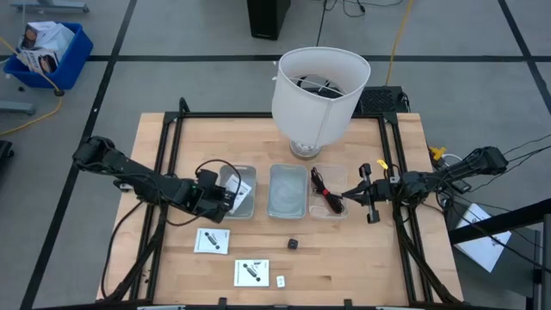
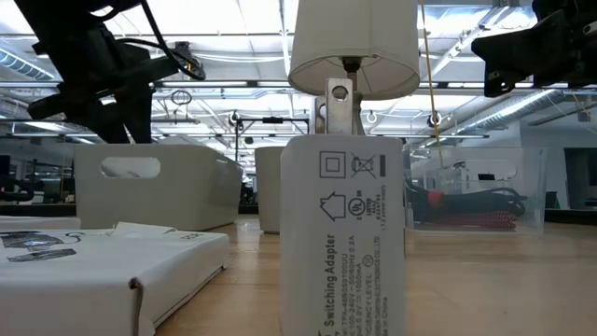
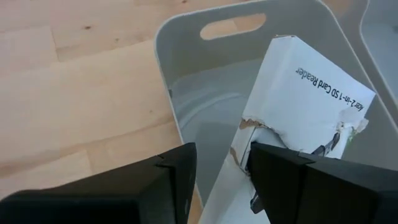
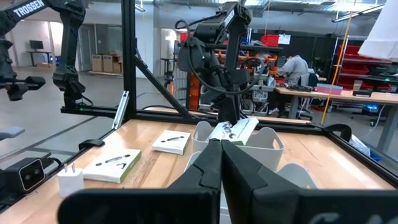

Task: Pick and place items into bin
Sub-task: Put the bottom left card reader box into the left gray bin

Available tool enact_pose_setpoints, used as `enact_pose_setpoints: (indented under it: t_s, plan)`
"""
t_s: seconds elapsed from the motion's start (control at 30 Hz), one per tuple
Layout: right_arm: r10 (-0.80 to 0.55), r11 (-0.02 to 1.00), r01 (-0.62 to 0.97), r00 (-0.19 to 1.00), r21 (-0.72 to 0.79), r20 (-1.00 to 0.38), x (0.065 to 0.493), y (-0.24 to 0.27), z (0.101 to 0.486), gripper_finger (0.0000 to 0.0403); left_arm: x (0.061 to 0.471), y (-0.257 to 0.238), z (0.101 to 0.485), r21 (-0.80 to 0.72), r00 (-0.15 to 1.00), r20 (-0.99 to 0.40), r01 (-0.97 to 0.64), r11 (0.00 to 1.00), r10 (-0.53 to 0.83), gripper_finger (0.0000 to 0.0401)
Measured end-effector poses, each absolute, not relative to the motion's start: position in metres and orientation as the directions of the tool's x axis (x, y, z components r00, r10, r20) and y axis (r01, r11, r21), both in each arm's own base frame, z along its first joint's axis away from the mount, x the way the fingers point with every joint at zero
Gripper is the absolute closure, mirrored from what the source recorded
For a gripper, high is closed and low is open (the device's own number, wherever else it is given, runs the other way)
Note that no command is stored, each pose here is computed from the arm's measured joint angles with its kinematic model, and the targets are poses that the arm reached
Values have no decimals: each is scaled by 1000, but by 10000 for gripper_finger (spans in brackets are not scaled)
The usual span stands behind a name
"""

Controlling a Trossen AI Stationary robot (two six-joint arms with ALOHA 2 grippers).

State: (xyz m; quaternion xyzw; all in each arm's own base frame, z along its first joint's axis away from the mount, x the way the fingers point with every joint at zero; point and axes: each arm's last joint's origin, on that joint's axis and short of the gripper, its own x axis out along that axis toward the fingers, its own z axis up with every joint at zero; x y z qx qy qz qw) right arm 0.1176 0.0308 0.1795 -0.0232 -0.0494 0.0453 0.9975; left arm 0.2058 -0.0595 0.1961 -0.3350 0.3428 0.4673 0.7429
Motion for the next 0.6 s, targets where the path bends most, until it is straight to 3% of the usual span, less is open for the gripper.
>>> enact_pose_setpoints:
  t_s: [0.27,0.37,0.6]
  plan:
    - [93,995,-88,991,-50,101,118,31,180,402,212,-64,197,-324,385,-822,-922,212,418,336]
    - [95,995,-91,990,-49,107,117,31,181,401,215,-68,199,-365,431,-807,-901,233,404,358]
    - [96,994,-90,990,-61,107,118,31,180,401,216,-68,199,-356,443,-789,-894,272,425,343]
